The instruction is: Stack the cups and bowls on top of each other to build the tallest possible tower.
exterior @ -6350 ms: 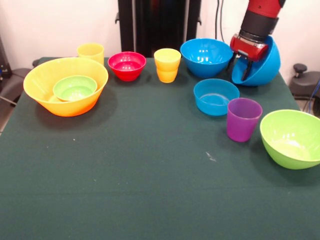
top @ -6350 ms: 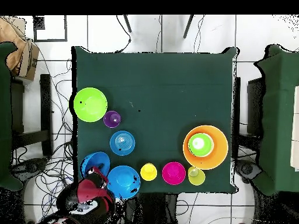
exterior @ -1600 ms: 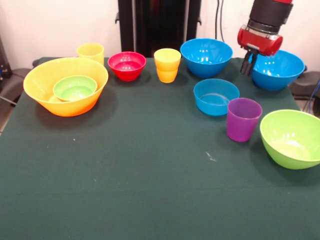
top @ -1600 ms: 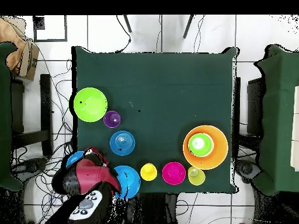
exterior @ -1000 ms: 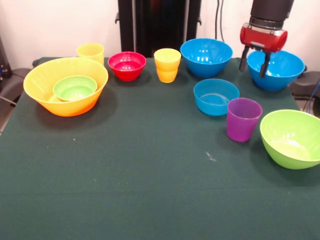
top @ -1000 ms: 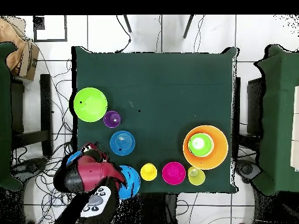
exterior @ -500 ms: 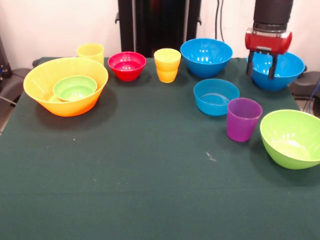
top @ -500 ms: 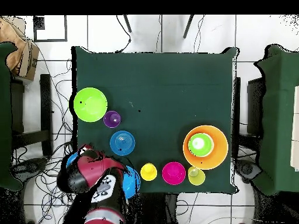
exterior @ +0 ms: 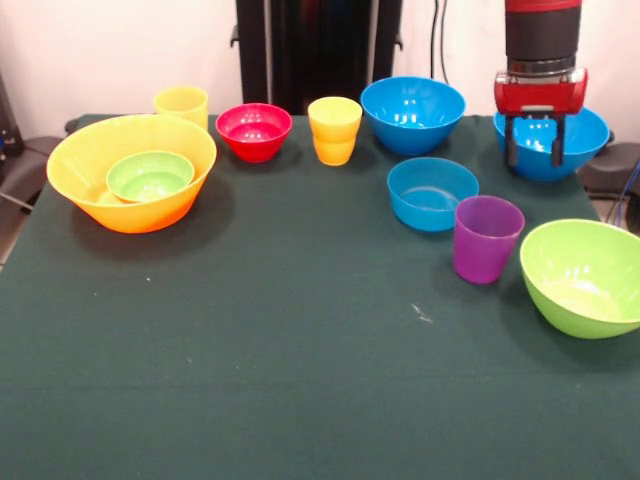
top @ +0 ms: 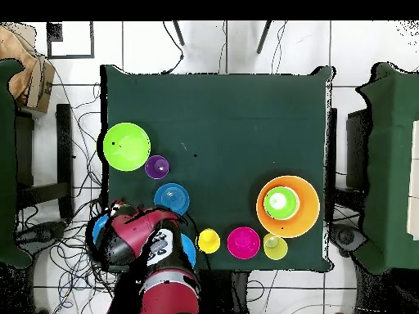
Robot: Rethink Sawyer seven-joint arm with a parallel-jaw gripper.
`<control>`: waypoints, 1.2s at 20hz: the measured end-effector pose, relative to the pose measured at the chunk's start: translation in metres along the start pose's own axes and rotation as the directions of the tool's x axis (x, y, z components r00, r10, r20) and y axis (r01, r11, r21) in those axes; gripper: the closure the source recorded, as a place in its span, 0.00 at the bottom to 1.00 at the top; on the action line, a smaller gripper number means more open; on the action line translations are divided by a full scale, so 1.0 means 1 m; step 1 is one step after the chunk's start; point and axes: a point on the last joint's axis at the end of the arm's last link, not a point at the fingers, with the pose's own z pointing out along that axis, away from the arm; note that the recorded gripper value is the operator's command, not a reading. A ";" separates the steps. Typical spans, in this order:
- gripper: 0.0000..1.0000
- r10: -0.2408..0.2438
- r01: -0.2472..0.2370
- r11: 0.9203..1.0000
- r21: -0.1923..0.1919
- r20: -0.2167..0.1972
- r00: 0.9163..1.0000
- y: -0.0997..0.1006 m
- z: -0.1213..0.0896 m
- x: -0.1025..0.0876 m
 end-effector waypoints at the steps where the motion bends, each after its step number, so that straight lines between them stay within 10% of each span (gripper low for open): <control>1: 0.00 -0.009 0.009 1.000 -0.008 -0.001 1.000 0.002 -0.001 0.000; 24: 0.00 -0.042 0.058 0.982 -0.181 0.087 0.995 0.066 -0.056 -0.040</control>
